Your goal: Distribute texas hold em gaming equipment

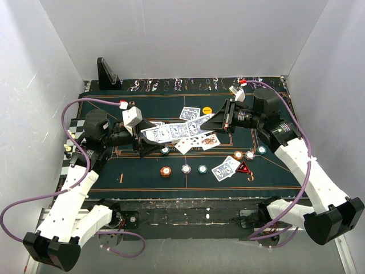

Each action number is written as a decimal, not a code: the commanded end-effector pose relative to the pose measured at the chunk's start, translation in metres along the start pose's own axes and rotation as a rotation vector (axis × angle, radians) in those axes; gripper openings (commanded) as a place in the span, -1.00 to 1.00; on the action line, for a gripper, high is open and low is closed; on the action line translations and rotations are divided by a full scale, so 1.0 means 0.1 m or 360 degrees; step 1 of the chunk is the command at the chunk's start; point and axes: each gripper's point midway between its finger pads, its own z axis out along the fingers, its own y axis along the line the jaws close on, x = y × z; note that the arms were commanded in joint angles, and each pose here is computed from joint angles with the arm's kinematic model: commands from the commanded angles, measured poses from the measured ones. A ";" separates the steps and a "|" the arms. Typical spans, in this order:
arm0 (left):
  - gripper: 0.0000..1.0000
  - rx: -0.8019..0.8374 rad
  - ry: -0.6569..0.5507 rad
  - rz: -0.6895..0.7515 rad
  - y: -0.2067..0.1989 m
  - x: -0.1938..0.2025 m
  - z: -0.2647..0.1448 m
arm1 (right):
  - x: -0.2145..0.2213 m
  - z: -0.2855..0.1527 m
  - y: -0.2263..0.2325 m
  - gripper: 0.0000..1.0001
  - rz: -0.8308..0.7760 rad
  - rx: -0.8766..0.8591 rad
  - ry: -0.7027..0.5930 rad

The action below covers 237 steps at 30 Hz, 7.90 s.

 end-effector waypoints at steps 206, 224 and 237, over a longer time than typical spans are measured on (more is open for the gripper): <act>-0.91 0.0051 -0.0104 0.0135 0.21 0.64 -0.31 | 0.45 1.31 0.15 0.79 -0.0031 -0.0579 0.0423; -0.84 -0.0091 -0.0031 0.0003 0.49 0.73 -0.28 | 0.56 1.62 0.32 -0.37 0.0034 -0.0599 0.0595; 0.96 -0.0110 0.0010 -0.0039 0.46 0.61 -0.32 | 0.60 1.59 0.28 -0.92 0.0088 -0.0577 0.0614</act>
